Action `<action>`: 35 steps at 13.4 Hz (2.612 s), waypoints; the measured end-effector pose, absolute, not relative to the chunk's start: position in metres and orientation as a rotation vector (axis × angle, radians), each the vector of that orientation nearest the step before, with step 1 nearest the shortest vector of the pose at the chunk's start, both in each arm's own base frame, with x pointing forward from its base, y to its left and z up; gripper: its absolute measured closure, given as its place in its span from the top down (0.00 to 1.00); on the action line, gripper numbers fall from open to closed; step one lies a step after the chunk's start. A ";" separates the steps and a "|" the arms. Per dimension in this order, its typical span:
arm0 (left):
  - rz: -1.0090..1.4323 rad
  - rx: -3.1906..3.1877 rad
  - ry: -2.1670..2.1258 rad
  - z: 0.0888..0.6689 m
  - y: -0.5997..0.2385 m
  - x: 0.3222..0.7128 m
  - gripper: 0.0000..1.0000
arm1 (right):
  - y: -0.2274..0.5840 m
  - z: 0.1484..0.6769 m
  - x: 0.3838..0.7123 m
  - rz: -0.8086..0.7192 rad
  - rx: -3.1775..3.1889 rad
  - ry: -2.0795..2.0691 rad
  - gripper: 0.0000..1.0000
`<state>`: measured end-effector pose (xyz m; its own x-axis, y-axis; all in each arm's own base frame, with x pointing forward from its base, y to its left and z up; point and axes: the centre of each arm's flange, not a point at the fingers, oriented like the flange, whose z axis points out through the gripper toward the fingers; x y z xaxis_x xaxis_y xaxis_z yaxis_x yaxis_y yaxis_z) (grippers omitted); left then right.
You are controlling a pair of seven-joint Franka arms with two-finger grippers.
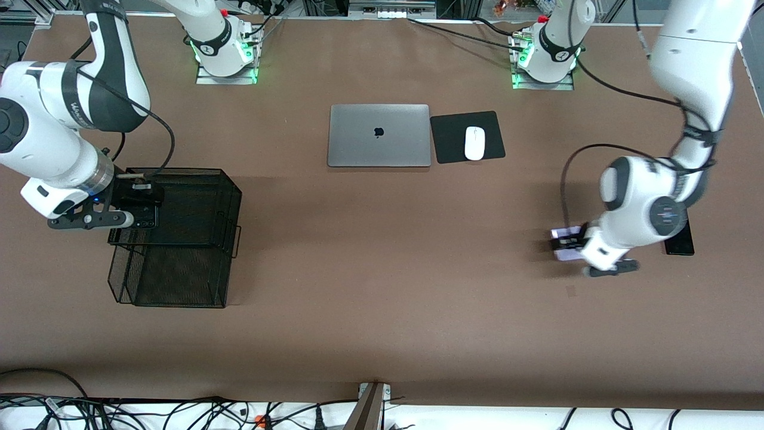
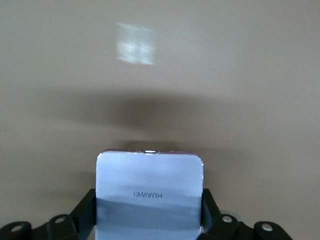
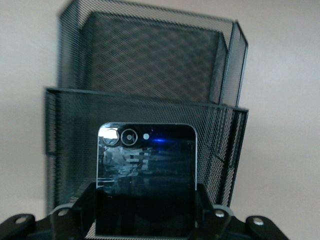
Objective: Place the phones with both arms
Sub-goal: 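Lower the flip phone into the mesh organizer with the right gripper, then set the white phone mid-table with the left gripper while the right withdraws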
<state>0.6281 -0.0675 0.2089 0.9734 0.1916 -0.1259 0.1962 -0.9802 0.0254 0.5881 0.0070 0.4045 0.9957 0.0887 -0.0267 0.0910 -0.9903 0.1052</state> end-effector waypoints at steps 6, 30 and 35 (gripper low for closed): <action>-0.202 3.108 0.494 0.250 -0.319 0.600 0.85 | -0.031 0.339 0.545 -0.033 3.059 0.083 0.79; 0.329 2.930 0.469 0.174 -0.557 0.577 1.00 | -0.025 0.436 0.605 -0.079 3.144 -0.042 1.00; 0.211 2.939 0.680 0.207 -0.545 0.593 1.00 | 0.002 0.450 0.612 -0.123 3.148 0.016 1.00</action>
